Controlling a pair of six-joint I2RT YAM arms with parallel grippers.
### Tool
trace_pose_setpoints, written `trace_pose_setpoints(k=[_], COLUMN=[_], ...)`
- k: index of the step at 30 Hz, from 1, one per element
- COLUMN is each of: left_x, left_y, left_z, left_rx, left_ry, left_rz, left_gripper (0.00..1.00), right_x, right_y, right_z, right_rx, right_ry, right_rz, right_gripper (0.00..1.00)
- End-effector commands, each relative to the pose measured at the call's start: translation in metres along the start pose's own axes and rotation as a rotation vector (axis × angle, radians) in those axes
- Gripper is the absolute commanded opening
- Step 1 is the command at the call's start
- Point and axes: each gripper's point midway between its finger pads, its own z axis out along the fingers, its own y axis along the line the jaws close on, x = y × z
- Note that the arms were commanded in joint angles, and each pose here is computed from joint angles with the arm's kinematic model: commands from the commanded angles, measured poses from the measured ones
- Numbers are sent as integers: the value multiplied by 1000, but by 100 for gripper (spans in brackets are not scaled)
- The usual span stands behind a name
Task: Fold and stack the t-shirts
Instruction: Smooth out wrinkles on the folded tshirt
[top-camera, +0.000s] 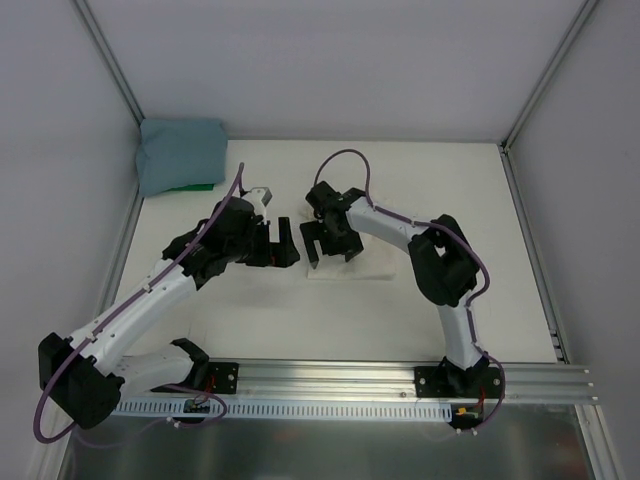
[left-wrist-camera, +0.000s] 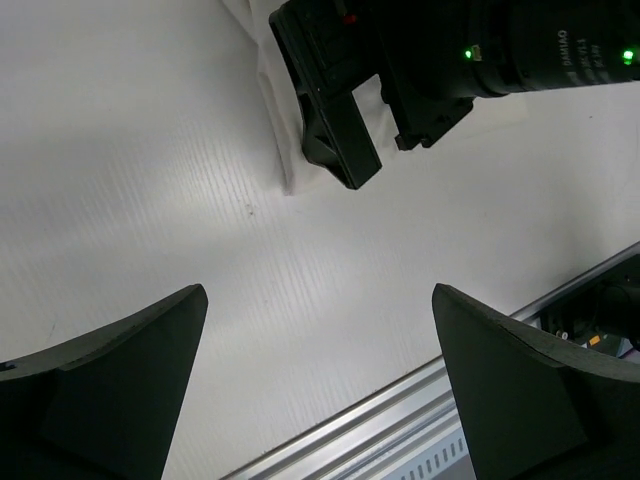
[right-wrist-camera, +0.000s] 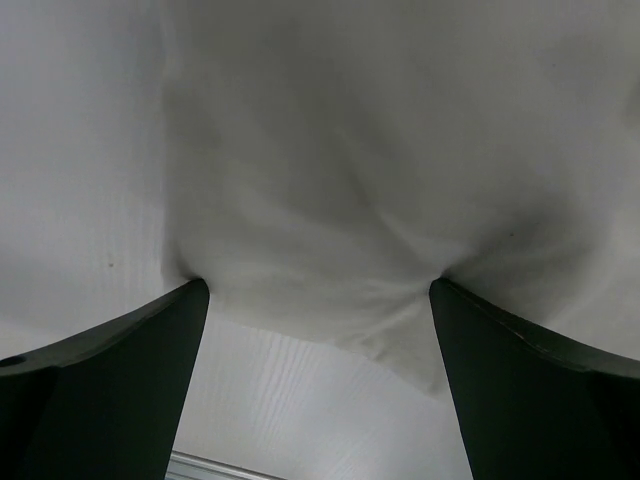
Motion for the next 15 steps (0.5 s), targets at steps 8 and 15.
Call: trace_pose_setpoints(k=[8,15], left_x=[-1,4], left_y=[4,4], left_z=[-17,-9], left_rx=[-25,-17], left_ry=[-29,-16], left_rz=[11,-8], left_gripper=[99,99], right_x=[7,11], right_y=[-76,-78], right_z=[9,-23], right_rx=[-37,-74], right_ry=[-14,-45], right_rz=[226,220], right_gripper=[99,99])
